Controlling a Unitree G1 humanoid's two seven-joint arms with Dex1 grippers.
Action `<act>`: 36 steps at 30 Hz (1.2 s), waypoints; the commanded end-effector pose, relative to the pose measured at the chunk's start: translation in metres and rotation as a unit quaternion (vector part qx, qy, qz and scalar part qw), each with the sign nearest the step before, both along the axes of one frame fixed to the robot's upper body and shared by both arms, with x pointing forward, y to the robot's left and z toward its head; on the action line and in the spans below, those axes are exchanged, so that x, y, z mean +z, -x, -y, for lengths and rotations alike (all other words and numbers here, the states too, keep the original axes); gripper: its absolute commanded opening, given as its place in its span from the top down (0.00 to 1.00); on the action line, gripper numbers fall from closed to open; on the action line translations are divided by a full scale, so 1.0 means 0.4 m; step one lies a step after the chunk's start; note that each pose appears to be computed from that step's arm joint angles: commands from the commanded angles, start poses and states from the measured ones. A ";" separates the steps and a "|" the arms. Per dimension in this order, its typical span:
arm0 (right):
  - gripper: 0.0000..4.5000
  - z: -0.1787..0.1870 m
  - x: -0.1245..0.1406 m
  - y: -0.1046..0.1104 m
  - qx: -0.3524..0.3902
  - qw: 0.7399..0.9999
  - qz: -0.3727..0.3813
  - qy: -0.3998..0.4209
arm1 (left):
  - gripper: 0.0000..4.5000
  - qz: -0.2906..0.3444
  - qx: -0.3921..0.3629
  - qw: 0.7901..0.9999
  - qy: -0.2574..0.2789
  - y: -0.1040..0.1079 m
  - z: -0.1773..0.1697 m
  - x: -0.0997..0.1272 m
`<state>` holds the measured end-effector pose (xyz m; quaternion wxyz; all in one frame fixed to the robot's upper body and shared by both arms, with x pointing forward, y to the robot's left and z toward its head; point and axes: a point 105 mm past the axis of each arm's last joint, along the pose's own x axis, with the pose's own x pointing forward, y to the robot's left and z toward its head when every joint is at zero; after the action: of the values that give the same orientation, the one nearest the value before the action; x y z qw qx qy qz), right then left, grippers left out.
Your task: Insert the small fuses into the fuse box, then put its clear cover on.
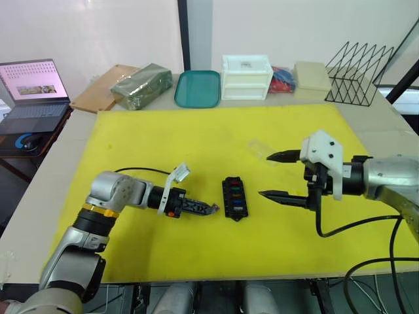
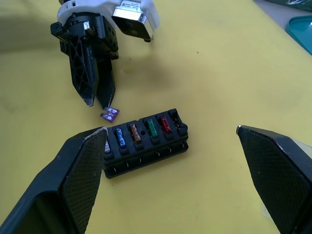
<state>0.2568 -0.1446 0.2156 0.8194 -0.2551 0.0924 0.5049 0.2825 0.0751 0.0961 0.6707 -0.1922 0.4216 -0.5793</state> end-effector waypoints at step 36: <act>0.00 -0.015 0.020 0.004 0.017 0.999 0.022 0.024 | 0.99 0.062 0.021 0.998 -0.010 -0.042 0.001 -0.024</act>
<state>0.2573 -0.1411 0.2133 0.8119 -0.2648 0.1007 0.5104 0.2928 0.0620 0.0868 0.6870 -0.1666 0.3866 -0.5922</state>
